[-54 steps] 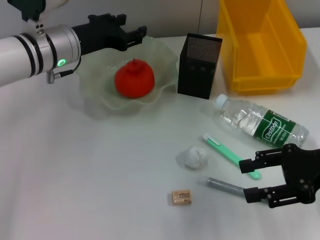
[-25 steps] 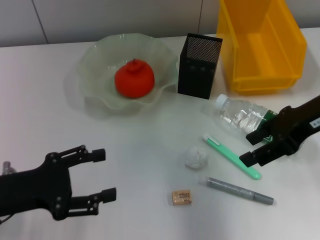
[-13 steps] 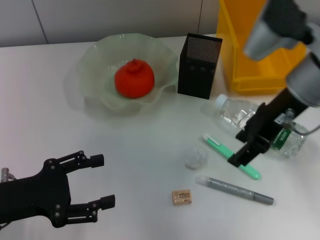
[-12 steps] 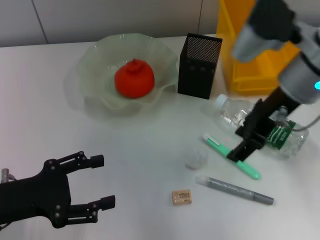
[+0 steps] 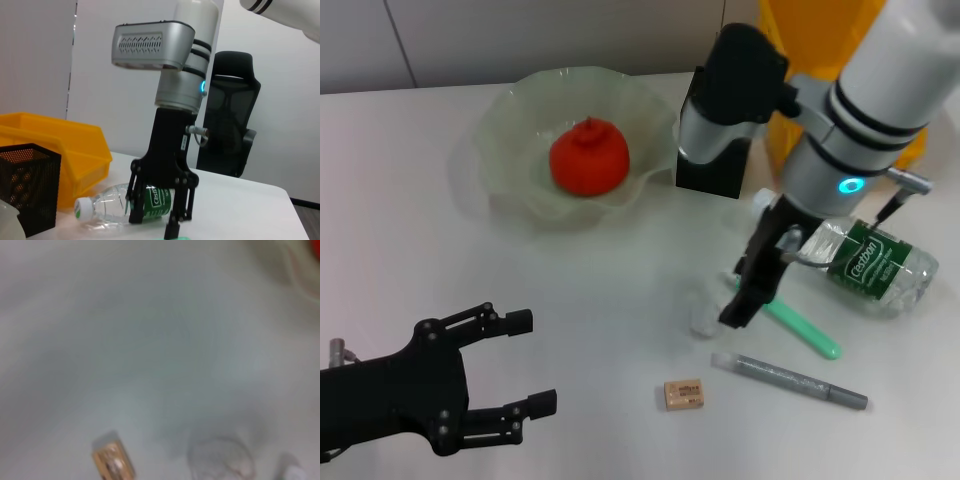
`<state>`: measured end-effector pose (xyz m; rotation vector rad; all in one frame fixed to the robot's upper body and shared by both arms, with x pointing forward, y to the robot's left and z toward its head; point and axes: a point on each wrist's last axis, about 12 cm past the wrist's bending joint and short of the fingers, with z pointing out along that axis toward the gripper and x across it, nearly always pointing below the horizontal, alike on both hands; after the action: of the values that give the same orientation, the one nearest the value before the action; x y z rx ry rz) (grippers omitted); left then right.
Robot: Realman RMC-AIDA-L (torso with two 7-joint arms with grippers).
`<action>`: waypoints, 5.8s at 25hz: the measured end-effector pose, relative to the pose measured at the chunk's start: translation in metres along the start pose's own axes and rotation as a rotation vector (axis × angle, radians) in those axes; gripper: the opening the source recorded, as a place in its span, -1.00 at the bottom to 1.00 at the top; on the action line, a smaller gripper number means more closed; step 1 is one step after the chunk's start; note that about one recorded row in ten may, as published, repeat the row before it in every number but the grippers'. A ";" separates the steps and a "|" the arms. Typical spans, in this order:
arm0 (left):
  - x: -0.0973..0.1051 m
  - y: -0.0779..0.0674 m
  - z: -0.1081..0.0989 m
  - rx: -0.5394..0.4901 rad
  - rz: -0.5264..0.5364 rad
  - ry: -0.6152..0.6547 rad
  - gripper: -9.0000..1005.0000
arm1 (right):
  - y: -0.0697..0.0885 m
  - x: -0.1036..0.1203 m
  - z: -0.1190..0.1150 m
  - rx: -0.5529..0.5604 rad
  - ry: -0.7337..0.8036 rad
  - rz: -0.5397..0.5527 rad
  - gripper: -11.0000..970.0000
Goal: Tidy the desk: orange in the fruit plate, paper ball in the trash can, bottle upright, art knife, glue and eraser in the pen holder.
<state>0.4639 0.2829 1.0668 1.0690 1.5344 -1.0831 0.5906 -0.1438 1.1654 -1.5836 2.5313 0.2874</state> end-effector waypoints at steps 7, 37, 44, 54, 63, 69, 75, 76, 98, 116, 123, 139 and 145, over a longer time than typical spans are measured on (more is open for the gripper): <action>0.003 -0.002 -0.003 -0.008 -0.008 0.005 0.72 | -0.001 -0.008 0.016 -0.003 -0.003 -0.021 0.42; 0.007 -0.004 -0.005 -0.018 -0.022 0.005 0.71 | 0.003 -0.015 0.024 0.003 0.032 -0.038 -0.33; 0.007 -0.003 -0.003 -0.020 -0.024 0.004 0.71 | 0.008 -0.010 0.015 0.011 0.082 -0.027 -0.27; 0.006 -0.001 -0.002 -0.024 -0.015 0.007 0.71 | 0.010 -0.008 0.019 -0.001 0.090 -0.012 0.41; 0.007 -0.001 -0.001 -0.025 -0.015 0.007 0.72 | 0.014 -0.010 0.028 0.019 0.131 -0.011 0.41; 0.007 -0.001 -0.001 -0.026 -0.017 0.006 0.72 | 0.014 -0.010 0.031 0.024 0.130 -0.011 0.36; 0.007 -0.002 -0.002 -0.026 -0.016 0.006 0.72 | 0.014 -0.011 0.031 0.024 0.126 -0.017 0.04; 0.007 -0.002 -0.002 -0.026 -0.016 0.006 0.72 | 0.014 -0.011 0.029 0.026 0.124 -0.016 -0.01; 0.005 0.001 0.001 -0.025 -0.007 0.004 0.71 | -0.057 0.054 -0.082 0.482 -0.148 0.201 -0.25; 0.005 0.000 -0.001 -0.034 -0.016 -0.011 0.71 | -0.088 0.082 -0.051 0.635 -0.276 0.226 0.13; 0.004 0.000 0.000 -0.033 -0.019 -0.014 0.71 | -0.086 0.085 -0.057 0.628 -0.282 0.247 0.50; -0.003 0.004 0.001 -0.030 0.017 -0.023 0.71 | -0.039 0.060 -0.086 0.205 0.029 0.364 0.65; -0.001 0.002 0.000 -0.034 0.013 -0.023 0.72 | -0.050 0.058 -0.065 0.214 0.062 0.345 0.64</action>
<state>0.4661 0.2837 1.0673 1.0388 1.5212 -1.0537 0.6087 -0.2314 1.2111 -1.0954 2.7657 0.0000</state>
